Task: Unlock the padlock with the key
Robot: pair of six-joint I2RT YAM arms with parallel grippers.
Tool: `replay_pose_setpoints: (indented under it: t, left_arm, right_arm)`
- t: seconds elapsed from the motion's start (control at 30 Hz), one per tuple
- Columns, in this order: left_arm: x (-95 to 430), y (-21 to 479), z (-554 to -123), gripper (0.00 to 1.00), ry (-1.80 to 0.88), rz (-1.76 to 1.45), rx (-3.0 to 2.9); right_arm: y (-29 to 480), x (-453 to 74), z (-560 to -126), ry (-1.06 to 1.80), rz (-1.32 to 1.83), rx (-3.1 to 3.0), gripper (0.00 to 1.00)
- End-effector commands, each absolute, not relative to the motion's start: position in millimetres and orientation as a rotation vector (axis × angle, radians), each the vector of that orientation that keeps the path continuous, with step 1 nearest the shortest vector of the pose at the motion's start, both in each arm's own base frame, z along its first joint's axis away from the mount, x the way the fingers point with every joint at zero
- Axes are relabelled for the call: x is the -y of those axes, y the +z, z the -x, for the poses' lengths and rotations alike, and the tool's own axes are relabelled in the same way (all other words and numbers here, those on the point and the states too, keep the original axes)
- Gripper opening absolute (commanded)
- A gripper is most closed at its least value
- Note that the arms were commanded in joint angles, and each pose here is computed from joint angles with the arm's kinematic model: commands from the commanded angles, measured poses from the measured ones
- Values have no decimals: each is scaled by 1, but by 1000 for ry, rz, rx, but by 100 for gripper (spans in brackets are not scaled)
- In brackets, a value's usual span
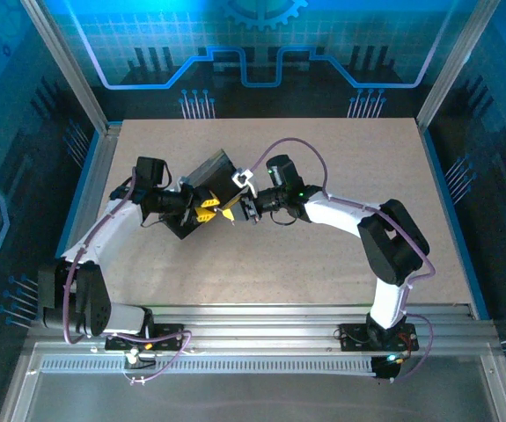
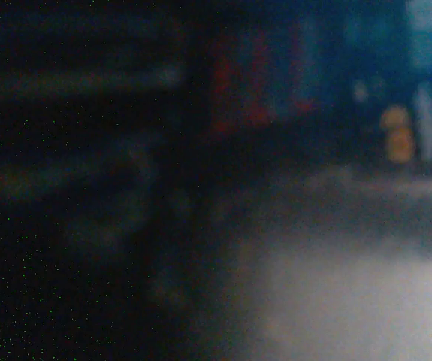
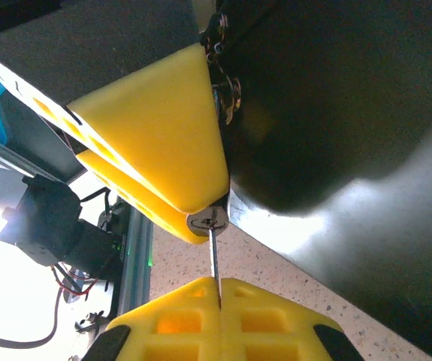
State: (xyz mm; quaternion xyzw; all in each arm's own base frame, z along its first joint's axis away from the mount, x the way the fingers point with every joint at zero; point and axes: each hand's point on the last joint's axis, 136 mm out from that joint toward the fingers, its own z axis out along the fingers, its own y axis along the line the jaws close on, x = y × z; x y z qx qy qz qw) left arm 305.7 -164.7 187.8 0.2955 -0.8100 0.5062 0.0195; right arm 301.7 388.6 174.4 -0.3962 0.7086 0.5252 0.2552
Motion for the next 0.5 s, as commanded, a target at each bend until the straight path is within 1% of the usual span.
replay_pose_setpoints:
  t: [0.0,0.47]
  left_arm:
    - [172,194,-285,0,1583,-908,2363]
    - [171,189,-282,0,1563,-912,2367]
  right_arm:
    - [195,-396,-300,1438,1110,-1833,0]
    - [201,-397,-298,1433,1122,-1810,0]
